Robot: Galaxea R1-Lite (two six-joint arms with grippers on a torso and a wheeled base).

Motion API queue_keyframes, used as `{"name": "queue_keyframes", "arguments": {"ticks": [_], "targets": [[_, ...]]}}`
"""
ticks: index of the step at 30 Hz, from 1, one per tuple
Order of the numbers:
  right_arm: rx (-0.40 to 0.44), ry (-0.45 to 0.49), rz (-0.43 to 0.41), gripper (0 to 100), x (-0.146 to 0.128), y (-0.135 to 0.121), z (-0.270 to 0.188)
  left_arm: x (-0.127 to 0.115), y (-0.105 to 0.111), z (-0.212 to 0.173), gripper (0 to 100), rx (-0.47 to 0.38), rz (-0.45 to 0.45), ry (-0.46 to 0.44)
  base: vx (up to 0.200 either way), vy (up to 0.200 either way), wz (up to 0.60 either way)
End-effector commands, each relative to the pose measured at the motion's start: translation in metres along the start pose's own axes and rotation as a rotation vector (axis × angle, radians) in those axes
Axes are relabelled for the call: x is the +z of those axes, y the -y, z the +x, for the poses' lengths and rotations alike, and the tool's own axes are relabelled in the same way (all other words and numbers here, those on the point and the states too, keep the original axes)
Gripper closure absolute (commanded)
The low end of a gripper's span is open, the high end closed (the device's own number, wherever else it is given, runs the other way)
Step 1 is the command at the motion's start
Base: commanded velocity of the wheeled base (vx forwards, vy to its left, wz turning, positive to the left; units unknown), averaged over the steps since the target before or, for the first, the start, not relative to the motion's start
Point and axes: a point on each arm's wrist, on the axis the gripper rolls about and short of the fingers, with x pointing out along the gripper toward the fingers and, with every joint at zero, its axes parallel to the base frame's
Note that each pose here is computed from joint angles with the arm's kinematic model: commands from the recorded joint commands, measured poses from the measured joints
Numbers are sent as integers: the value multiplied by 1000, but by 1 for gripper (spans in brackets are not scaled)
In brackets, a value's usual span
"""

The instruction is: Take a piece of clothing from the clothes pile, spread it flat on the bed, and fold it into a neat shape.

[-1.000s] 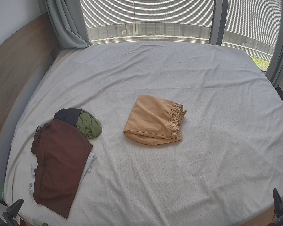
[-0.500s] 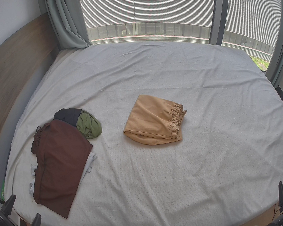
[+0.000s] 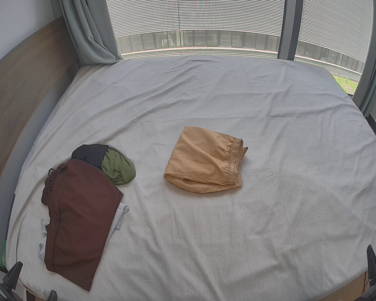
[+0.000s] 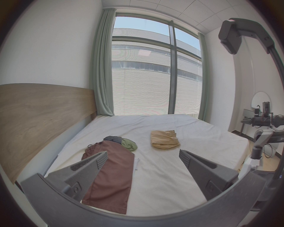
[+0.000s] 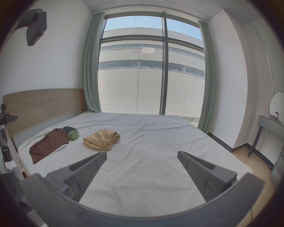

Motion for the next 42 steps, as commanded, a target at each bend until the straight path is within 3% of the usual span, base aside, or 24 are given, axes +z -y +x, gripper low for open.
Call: {"name": "queue_keyframes", "arguments": {"ticks": [1,4,8,9,12,15,18,24,30,32,35,39,42], "targets": [[26,-4,-8,0,-4,-1,0,-5,1,-1,0,-56,-1,3,0,0,0],[29,-4,-2,0,-4,-1,0,-5,3,-1,0,-103,-7,3,0,0,0],[29,-6,-2,0,-5,-1,0,-5,1,-1,0,-21,-10,2,0,0,0],[35,-7,-16,0,-5,-1,0,-5,-1,-1,0,67,-3,1,0,0,0],[51,-6,-56,0,-5,-1,0,-5,-4,-1,0,200,-1,2,0,0,0],[83,-3,-68,0,-5,-2,0,-14,-6,-2,0,292,-3,-92,0,0,0],[95,1,-68,0,-4,-2,0,-13,-6,-2,0,285,0,-74,0,0,0],[-18,-15,-16,0,-5,0,0,-13,-6,-2,0,282,-8,-74,0,0,0],[-14,-7,-8,0,-5,0,0,-13,-6,-2,0,282,-8,-73,0,0,0],[4,-1,-2,0,-4,0,0,-13,-6,-2,0,282,-7,-74,0,0,0],[106,3,-3,0,-4,-3,0,-13,-6,-2,0,282,-5,-75,0,0,0],[115,-6,8,0,-5,-3,0,-13,-6,-2,0,282,-5,-73,0,0,0],[209,-21,43,0,-5,-5,-1,-13,-6,-2,0,282,-5,-75,0,0,0]]}}
